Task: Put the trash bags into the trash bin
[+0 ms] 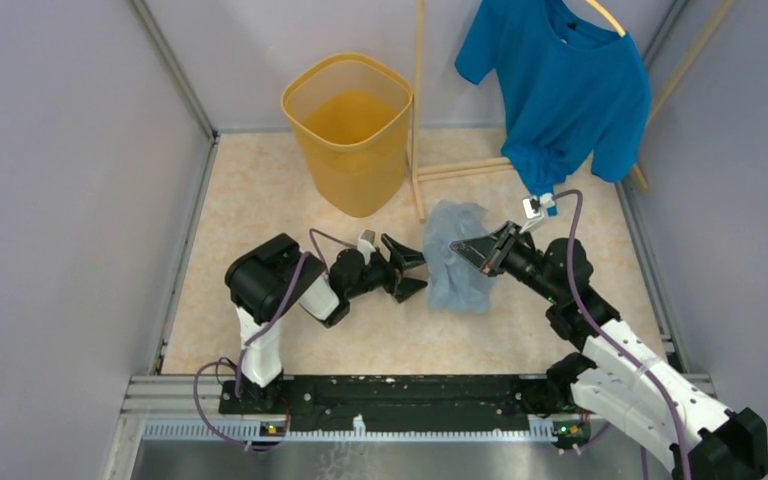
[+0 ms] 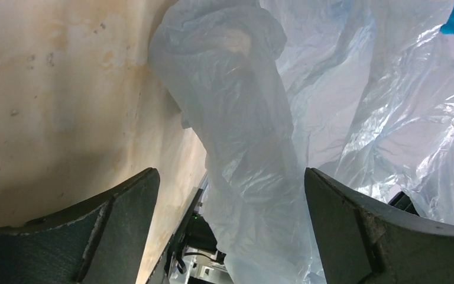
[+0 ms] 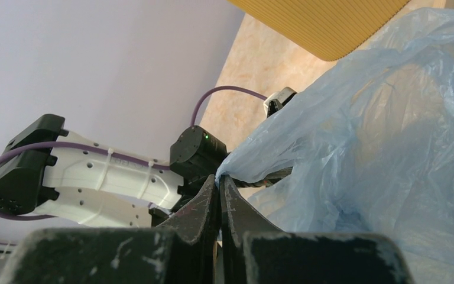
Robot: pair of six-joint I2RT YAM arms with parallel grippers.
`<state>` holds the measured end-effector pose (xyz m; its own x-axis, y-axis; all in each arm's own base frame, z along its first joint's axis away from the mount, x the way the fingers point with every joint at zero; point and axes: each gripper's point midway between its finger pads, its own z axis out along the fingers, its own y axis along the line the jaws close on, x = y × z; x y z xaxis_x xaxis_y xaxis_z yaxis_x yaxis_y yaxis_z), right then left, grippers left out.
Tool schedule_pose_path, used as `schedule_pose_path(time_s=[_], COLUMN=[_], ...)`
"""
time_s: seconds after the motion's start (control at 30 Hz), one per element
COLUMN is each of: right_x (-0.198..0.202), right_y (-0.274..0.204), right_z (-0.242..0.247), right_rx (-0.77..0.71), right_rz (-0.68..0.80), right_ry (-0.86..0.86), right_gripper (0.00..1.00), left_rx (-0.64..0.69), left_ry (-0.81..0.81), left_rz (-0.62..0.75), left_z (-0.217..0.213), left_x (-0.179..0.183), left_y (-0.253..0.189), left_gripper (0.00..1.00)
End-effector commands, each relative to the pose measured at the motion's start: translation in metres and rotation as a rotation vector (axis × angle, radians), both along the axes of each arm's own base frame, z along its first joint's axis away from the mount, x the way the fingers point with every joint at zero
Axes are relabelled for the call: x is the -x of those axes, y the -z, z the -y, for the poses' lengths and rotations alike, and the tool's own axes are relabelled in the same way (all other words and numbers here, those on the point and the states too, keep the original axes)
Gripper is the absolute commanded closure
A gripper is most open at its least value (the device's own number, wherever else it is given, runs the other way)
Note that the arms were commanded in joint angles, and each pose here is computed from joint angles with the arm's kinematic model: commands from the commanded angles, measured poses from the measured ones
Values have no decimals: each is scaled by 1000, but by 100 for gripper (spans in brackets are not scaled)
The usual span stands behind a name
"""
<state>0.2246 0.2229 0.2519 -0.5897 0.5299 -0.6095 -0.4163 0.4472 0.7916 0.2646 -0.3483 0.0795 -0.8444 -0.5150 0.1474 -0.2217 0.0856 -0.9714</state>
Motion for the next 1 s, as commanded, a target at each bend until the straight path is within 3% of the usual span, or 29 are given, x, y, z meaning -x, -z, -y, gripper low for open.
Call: schedule_pose_path(time_s=[0.0, 0.13, 0.3, 0.5, 0.57, 0.73, 0.87, 0.97], right_x=[-1, 0, -1, 0, 0, 0, -4, -12], right_y=[-24, -24, -23, -23, -23, -23, -16, -4], right_z=[-1, 0, -1, 0, -1, 4, 23, 43], right_rx=[-37, -34, -36, -37, -37, -12, 93, 210], right_rz=[55, 58, 56, 55, 55, 61, 59, 46], right_ry=[-7, -5, -6, -6, -8, 11, 108, 200], right_gripper=[100, 100, 100, 100, 100, 100, 100, 100], left_rx=[40, 9, 28, 34, 37, -33, -287, -577], left_ry=[7, -1, 83, 138, 139, 75, -26, -147], left_rz=[43, 43, 105, 118, 128, 181, 295, 396], left_z=[-9, -16, 5, 30, 32, 16, -23, -65], left_x=[9, 10, 12, 21, 19, 1, -18, -33], left_y=[-21, -21, -34, -32, -31, -21, -26, -38], left_gripper=[1, 1, 2, 12, 19, 51, 73, 86])
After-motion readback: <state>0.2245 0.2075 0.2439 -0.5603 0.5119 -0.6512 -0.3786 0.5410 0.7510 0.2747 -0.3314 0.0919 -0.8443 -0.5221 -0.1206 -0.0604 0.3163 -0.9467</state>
